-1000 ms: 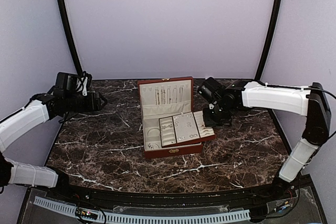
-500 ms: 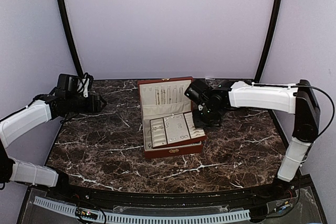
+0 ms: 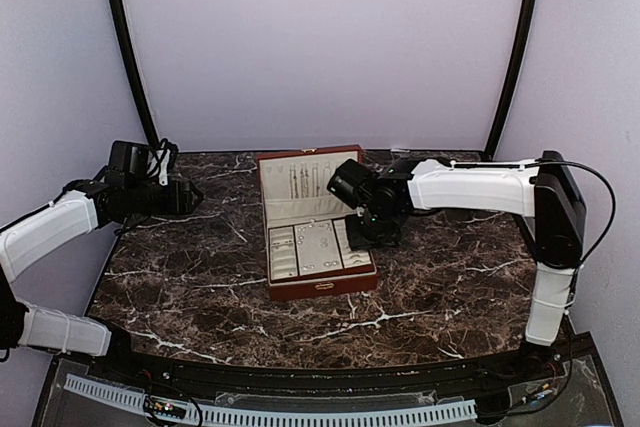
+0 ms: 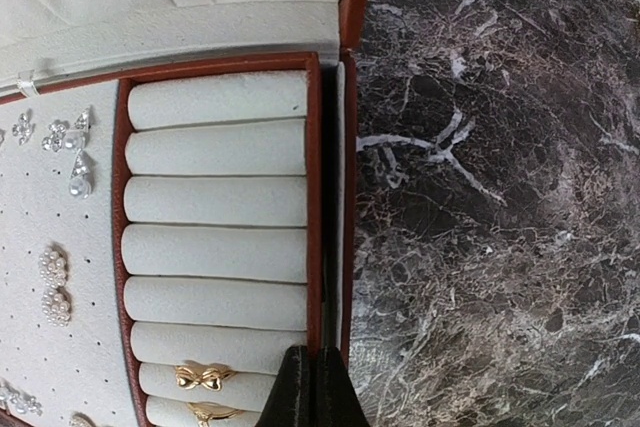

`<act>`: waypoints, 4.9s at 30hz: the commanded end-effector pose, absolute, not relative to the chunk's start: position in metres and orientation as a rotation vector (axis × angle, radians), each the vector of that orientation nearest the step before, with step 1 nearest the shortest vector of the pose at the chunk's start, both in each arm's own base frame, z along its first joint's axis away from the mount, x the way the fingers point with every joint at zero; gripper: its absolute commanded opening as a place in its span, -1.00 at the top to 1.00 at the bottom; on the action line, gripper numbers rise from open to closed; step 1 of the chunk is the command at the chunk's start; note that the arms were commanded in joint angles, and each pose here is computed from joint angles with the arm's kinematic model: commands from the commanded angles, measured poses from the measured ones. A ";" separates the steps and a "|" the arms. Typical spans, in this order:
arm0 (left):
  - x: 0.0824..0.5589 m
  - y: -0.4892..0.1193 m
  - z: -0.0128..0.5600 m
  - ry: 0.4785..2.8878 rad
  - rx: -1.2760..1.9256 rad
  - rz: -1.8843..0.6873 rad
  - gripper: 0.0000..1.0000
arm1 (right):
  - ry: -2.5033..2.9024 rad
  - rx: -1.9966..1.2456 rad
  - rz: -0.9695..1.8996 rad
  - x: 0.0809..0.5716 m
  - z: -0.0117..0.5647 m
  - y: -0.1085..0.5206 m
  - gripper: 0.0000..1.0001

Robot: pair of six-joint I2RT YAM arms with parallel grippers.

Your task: Organize the mixed jewelry

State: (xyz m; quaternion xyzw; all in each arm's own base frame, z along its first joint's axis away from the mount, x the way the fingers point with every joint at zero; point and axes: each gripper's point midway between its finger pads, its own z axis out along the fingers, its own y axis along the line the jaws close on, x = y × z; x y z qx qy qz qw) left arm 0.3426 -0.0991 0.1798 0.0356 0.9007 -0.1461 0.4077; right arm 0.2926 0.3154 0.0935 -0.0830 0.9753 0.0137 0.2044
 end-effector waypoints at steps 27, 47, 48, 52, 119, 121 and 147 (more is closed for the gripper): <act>0.334 -0.155 0.231 2.027 0.280 -0.777 -0.90 | 2.412 -0.266 0.334 0.308 0.198 0.303 -0.96; 0.415 -0.242 0.286 1.852 0.499 -1.173 -0.91 | 2.105 -0.521 0.911 0.415 0.276 0.306 -0.97; 0.421 -0.244 0.281 1.862 0.498 -1.180 -0.91 | 2.097 -0.526 0.914 0.422 0.279 0.308 -0.97; 0.434 -0.256 0.277 1.873 0.521 -1.219 -0.90 | 2.093 -0.558 0.964 0.442 0.277 0.318 -0.97; 0.242 -0.360 0.134 2.279 0.372 -0.972 0.12 | 2.372 -0.429 1.143 0.238 0.140 0.373 0.01; 0.240 -0.355 0.116 2.325 0.337 -0.955 0.14 | 2.404 -0.408 1.106 0.239 0.124 0.368 0.02; 0.273 -0.372 0.225 2.005 0.373 -0.864 -0.37 | 2.211 -0.411 0.989 0.267 0.198 0.357 -0.84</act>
